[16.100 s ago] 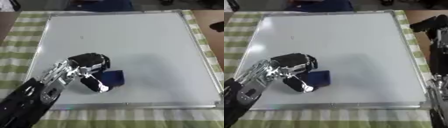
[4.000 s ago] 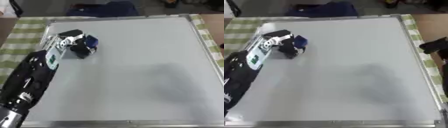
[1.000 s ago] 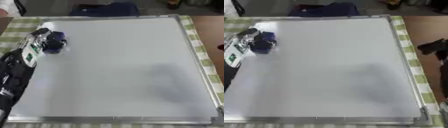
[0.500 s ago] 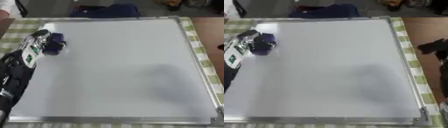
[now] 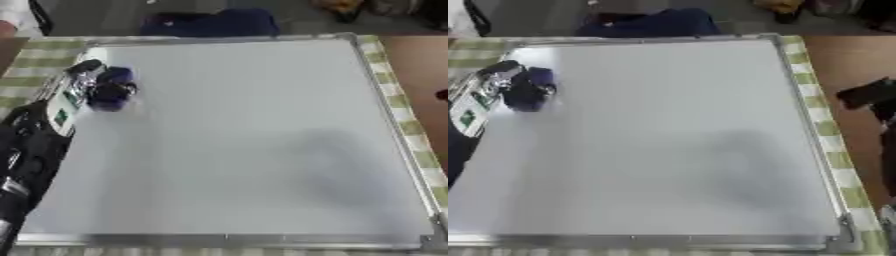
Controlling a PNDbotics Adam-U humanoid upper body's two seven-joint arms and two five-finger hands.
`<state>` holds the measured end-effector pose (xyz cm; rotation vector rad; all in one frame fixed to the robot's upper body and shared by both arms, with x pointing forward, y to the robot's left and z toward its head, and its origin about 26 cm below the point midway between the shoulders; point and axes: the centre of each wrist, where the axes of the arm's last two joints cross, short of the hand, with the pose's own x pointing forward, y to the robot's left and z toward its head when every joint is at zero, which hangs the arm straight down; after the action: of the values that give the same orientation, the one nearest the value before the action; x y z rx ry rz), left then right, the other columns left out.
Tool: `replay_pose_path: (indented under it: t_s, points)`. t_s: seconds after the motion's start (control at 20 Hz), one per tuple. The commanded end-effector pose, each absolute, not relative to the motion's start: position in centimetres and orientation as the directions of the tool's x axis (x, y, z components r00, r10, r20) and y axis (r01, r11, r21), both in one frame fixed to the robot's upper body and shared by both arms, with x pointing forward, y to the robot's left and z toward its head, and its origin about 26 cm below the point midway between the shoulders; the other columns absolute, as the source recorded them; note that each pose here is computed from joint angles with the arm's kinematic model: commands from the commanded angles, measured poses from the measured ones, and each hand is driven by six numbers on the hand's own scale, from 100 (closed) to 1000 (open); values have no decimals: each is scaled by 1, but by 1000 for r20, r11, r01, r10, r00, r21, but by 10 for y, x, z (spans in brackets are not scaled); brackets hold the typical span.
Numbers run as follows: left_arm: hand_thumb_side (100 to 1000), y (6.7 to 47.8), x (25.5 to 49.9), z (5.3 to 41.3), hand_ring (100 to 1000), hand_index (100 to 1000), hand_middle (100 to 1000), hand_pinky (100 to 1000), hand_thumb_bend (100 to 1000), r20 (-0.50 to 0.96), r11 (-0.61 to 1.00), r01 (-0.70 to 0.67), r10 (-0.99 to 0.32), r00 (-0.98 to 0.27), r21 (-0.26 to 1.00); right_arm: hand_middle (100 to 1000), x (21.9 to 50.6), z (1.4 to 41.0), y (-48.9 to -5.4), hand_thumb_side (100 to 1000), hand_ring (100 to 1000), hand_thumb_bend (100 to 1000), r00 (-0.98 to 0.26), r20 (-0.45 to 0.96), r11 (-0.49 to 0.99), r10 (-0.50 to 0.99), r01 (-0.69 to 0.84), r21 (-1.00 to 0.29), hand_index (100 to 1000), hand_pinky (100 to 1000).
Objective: Wipe the whiteboard clean with a brush.
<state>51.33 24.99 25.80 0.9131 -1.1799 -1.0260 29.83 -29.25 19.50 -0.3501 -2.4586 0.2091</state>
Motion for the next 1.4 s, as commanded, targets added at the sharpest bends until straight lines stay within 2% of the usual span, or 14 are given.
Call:
replay_pose_path:
  t_s: [0.05, 0.9, 1.4]
  points:
    - [561, 241, 513, 273, 531, 285, 308, 367, 100, 278, 279, 139, -960, 24, 950, 469, 296, 203, -291, 965, 624, 100, -781, 549, 952, 297, 198, -233, 491, 726]
    - [572, 204, 506, 279, 531, 286, 310, 364, 100, 196, 156, 210, -963, -185, 965, 468, 296, 203, -291, 969, 625, 100, -784, 546, 952, 296, 196, -234, 491, 727]
    - [578, 214, 506, 280, 529, 287, 308, 358, 100, 232, 202, 198, -962, -142, 959, 468, 296, 203, -291, 970, 626, 100, -783, 546, 952, 297, 197, -235, 492, 728]
